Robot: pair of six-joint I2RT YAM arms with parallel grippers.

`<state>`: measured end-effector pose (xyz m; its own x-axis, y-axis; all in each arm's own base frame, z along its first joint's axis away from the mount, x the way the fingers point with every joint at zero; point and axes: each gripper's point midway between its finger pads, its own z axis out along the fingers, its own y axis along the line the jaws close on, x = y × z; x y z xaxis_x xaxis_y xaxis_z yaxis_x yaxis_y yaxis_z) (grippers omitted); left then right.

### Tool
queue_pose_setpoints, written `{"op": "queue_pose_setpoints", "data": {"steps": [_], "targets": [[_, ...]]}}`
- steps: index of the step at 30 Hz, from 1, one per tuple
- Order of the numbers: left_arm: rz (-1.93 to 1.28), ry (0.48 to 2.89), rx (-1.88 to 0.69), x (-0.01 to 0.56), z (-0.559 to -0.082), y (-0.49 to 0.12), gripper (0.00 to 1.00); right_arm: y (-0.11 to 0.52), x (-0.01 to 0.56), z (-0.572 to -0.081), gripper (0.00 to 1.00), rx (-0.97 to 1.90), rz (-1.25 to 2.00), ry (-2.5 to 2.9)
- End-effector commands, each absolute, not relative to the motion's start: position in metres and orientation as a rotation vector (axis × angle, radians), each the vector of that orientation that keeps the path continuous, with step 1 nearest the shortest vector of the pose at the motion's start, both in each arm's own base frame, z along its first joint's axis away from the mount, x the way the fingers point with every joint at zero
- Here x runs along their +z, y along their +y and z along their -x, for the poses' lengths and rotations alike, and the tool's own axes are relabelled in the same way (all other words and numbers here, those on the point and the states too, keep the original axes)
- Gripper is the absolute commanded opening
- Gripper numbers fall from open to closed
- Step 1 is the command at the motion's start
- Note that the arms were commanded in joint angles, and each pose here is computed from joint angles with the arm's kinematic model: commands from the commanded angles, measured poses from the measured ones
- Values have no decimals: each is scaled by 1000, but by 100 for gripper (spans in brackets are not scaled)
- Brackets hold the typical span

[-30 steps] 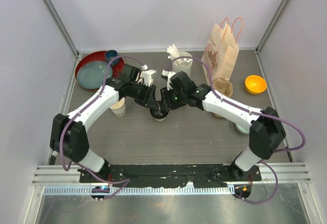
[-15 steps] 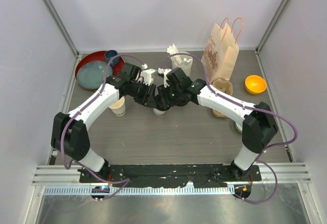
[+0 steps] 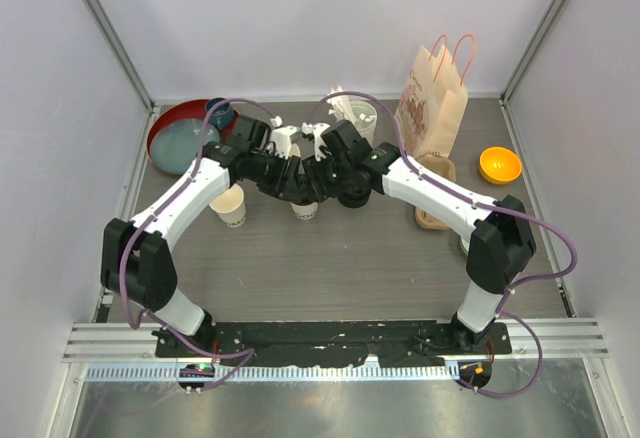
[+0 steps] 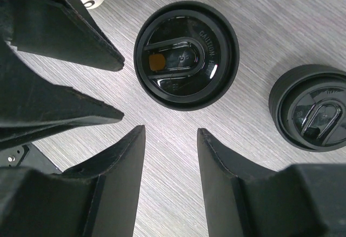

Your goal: Pack the takeout coffee

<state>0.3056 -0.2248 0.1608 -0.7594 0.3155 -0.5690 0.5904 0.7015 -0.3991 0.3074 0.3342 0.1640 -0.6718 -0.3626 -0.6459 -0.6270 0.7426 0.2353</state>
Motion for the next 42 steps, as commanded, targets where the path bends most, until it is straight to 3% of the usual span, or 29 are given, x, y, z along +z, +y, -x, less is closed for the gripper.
{"op": "queue_pose_setpoints", "data": {"steps": [1,7,16,21,24,29,34,42], "targets": [[-711,2340,-760,194,-317,-218,46,332,194,-325,48,581,730,2284],[-740,2265,-705,221,-312,-205,48,272,212,-362,44,488,445,2260],[-598,2245,-489,242,-324,-136,60,211,156,-388,48,298,197,2334],[-541,2312,-462,234,-325,-94,62,238,177,-379,50,385,839,2046],[-493,2346,-460,228,-325,-71,63,239,185,-365,56,426,1243,1753],[-392,2386,-409,217,-328,-38,63,228,152,-346,57,391,1741,1459],[-357,2412,-374,208,-327,-21,64,222,125,-348,54,433,1976,1423],[-338,2436,-360,200,-328,-13,64,221,112,-371,49,338,2061,1358]]}}
